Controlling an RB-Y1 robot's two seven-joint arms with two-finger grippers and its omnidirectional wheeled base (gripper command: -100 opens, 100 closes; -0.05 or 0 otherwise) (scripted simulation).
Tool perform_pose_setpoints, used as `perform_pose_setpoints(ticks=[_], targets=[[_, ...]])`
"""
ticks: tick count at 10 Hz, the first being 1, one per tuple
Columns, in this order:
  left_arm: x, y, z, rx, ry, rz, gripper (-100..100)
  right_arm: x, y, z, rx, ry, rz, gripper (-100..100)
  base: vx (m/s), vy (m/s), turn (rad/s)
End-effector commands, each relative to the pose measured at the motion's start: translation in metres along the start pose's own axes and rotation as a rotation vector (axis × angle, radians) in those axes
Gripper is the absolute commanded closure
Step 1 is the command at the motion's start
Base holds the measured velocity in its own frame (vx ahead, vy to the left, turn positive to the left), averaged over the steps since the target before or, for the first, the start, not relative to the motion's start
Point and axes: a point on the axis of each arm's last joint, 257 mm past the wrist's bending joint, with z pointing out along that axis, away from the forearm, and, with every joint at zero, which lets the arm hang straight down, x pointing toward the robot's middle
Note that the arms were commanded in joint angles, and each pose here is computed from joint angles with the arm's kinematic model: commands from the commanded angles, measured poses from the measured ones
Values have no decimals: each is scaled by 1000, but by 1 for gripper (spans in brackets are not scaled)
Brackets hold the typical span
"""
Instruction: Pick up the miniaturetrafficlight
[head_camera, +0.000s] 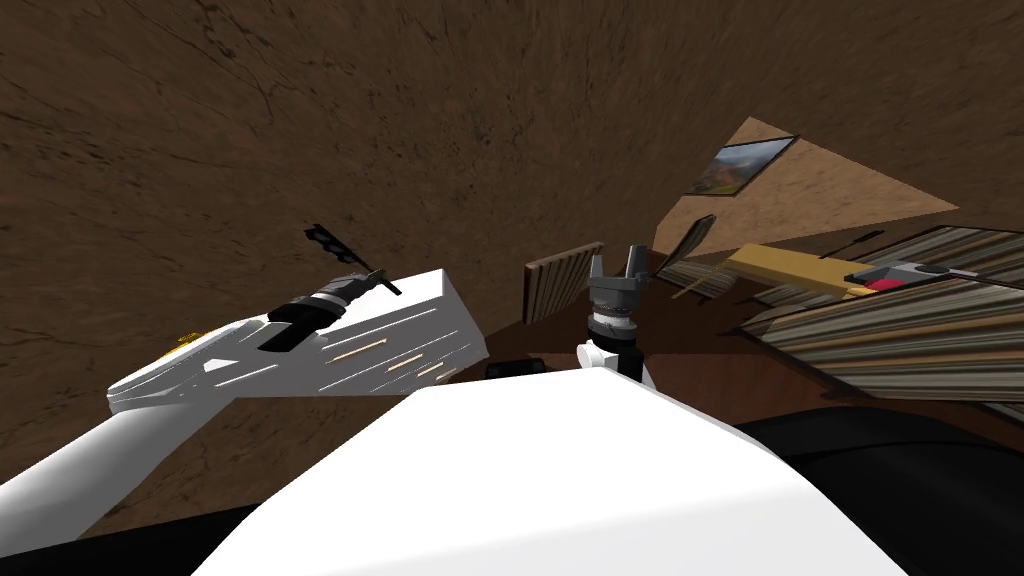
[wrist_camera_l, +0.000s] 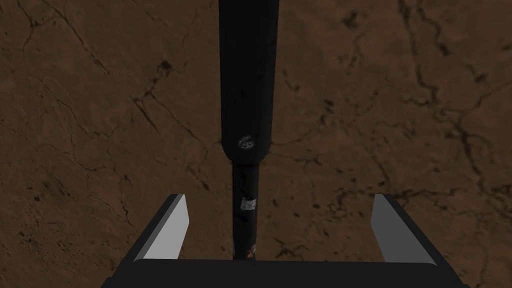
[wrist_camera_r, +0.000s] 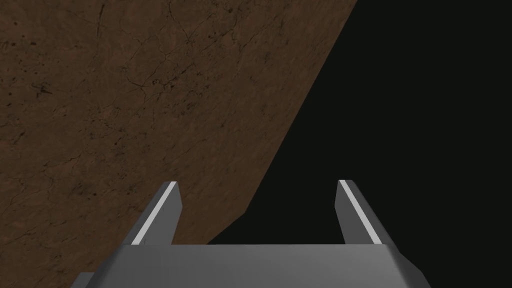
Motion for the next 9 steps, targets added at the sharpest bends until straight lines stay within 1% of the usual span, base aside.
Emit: perform_pose_setpoints(ticks=[1,2,3,4,5,6,7,8,9], targets=[[2,19,0,-38,5,0,-100,0,0,0,0,0,0,0,17,0,-5],[10,9,8,7,17,6,-100,0,0,0,0,0,0,0,-139,-40,-284],[15,16,11,-8,25,2,-100,0,0,0,0,0,0,0,-176,-34,-168],[9,20,17,-16,12,0,-100,0,0,0,0,0,0,0,-66,-9,26],[-1,28,21,-32,-8,-2,-100,0,0,0,0,0,0,0,11,0,28],[5,48,18,-71,4,-4,-100,0,0,0,0,0,0,0,29,2,-6],[12,32,26,-15,17,7,-100,0,0,0,0,0,0,0,-107,-2,-273],[17,38,29,-29,25,4,-100,0,0,0,0,0,0,0,-143,-13,-189],[7,47,35,-48,6,1,-100,0,0,0,0,0,0,0,-70,-31,14]])
